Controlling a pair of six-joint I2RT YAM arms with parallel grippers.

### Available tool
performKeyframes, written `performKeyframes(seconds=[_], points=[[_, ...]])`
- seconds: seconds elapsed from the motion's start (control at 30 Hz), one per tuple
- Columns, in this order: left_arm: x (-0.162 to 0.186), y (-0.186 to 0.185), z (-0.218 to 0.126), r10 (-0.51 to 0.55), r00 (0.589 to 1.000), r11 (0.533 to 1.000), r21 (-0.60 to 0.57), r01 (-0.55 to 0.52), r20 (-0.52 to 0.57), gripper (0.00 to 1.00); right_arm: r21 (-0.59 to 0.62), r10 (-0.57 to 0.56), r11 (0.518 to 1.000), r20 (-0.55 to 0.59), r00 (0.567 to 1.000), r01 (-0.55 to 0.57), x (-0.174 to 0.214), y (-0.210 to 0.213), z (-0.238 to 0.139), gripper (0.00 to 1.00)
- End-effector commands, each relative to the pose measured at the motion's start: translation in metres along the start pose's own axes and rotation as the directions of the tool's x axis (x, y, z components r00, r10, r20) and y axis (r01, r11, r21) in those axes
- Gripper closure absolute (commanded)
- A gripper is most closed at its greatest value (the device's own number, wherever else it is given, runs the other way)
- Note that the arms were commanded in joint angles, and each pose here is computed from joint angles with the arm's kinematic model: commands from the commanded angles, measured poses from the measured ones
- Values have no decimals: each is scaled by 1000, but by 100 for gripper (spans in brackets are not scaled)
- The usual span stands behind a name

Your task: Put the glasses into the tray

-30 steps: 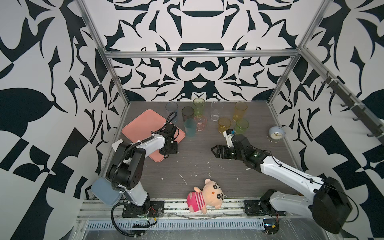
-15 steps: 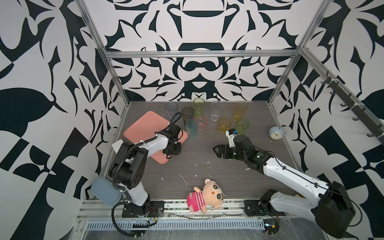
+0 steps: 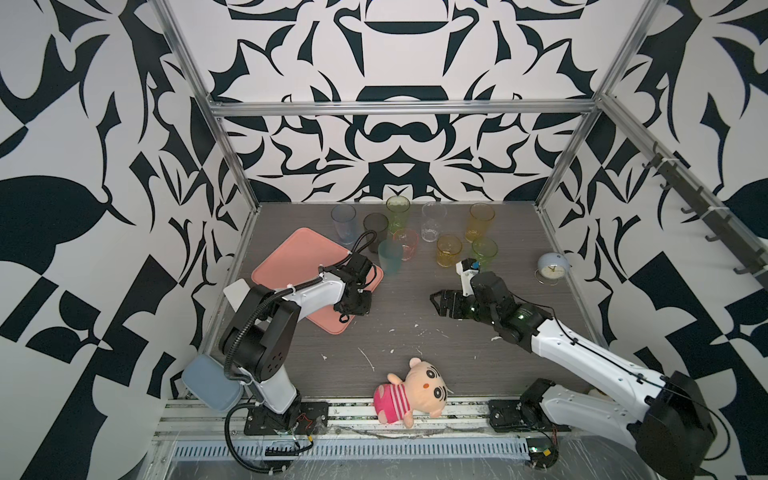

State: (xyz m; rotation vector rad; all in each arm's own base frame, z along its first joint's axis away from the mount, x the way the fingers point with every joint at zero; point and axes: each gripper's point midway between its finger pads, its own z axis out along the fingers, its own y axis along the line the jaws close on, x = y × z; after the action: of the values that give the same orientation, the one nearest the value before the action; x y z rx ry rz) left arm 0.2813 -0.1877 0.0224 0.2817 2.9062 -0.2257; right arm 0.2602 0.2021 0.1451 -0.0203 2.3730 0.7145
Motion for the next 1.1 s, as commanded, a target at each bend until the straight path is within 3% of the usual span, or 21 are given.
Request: performKeyframes(seconds=[0.0, 0.3, 0.7, 0.93, 1.07], points=[[38, -6, 9, 8, 993, 1000, 20, -6, -122, 81, 41, 26, 999, 23, 999, -27, -1, -7, -4, 12], [51, -24, 6, 64, 990, 997, 41, -60, -123, 85, 100, 83, 991, 13, 996, -84, 3, -19, -2, 16], [59, -86, 11, 170, 980, 977, 144, -154, -104, 87, 117, 142, 983, -14, 990, -140, 12, -22, 6, 23], [47, -142, 3, 193, 981, 942, 284, -180, -16, 87, 124, 180, 977, -32, 983, -175, 20, -20, 15, 28], [36, -151, -15, 171, 984, 930, 321, -178, 49, 84, 137, 177, 976, -51, 983, -168, 26, -15, 22, 31]])
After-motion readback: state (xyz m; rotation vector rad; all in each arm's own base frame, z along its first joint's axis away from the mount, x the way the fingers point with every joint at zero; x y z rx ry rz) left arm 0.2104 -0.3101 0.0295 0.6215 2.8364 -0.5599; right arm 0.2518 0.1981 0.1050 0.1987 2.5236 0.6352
